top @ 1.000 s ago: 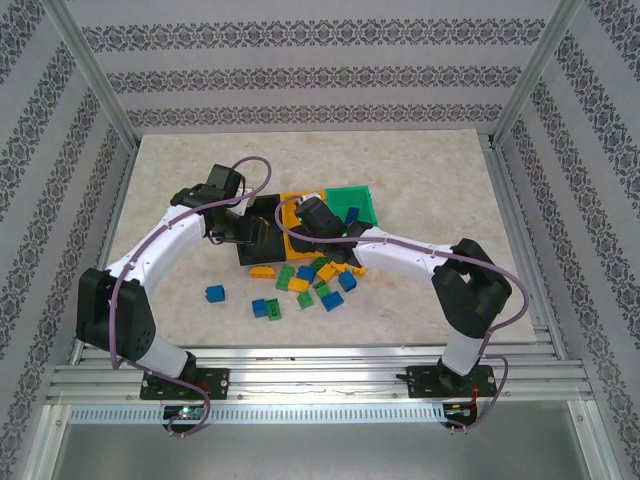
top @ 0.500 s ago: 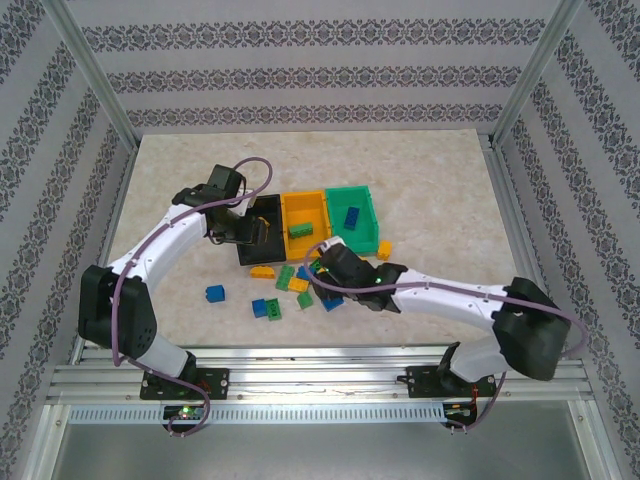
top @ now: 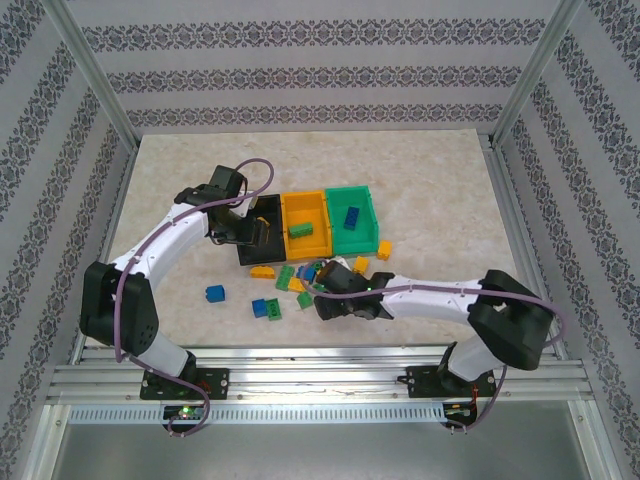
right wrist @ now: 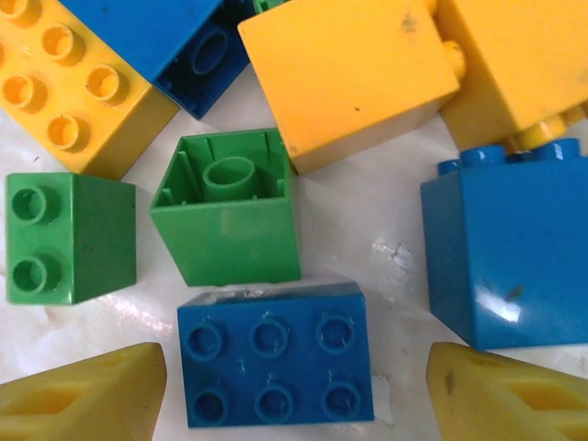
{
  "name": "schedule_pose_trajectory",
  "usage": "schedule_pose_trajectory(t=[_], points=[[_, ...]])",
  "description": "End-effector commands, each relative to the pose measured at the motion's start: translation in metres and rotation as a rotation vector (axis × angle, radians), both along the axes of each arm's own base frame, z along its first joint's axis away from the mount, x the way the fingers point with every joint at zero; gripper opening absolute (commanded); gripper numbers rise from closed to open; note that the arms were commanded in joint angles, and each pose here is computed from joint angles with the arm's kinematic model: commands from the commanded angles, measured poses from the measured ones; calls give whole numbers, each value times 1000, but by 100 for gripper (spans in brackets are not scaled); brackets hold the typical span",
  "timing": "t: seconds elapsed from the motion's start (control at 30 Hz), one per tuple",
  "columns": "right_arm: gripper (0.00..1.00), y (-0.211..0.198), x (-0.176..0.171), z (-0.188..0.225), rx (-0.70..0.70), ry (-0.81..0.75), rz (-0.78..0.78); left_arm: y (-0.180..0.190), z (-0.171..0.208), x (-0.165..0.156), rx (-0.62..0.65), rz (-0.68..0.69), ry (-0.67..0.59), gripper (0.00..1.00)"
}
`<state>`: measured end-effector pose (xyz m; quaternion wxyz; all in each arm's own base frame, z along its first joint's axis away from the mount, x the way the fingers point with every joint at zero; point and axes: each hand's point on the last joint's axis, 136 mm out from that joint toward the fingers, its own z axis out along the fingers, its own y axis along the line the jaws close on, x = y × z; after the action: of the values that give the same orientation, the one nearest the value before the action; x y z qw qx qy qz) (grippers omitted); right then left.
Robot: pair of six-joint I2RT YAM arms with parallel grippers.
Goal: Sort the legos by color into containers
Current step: Pick up the lego from the bottom-center of the table, then place the lego in the container.
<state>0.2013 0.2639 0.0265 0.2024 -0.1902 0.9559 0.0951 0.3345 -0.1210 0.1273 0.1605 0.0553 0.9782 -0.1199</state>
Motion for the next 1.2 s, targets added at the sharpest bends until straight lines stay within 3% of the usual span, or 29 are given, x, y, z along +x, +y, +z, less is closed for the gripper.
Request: schedule_pose_trajectory(t=[0.0,0.17,0.3,0.47,0.87,1.17], points=[[75,10,0,-1,-8,8,30,3,4,2,11,-11,-15,63],[67,13,1,-8,-34,23,37,4,5,2,13,-8,-19,63],[51,12,0,-8,-22,19,31,4,5,3,16,-10,-18,63],[44,9,2,4,-10,-16,25,4,1,2,15,-11,-9,63],[40,4,23,62,122,-173,-33,2,2,2,11,-16,-5,63],[40,-29,69,107,238,-266,-150,6,9,2,25,-8,-34,63]])
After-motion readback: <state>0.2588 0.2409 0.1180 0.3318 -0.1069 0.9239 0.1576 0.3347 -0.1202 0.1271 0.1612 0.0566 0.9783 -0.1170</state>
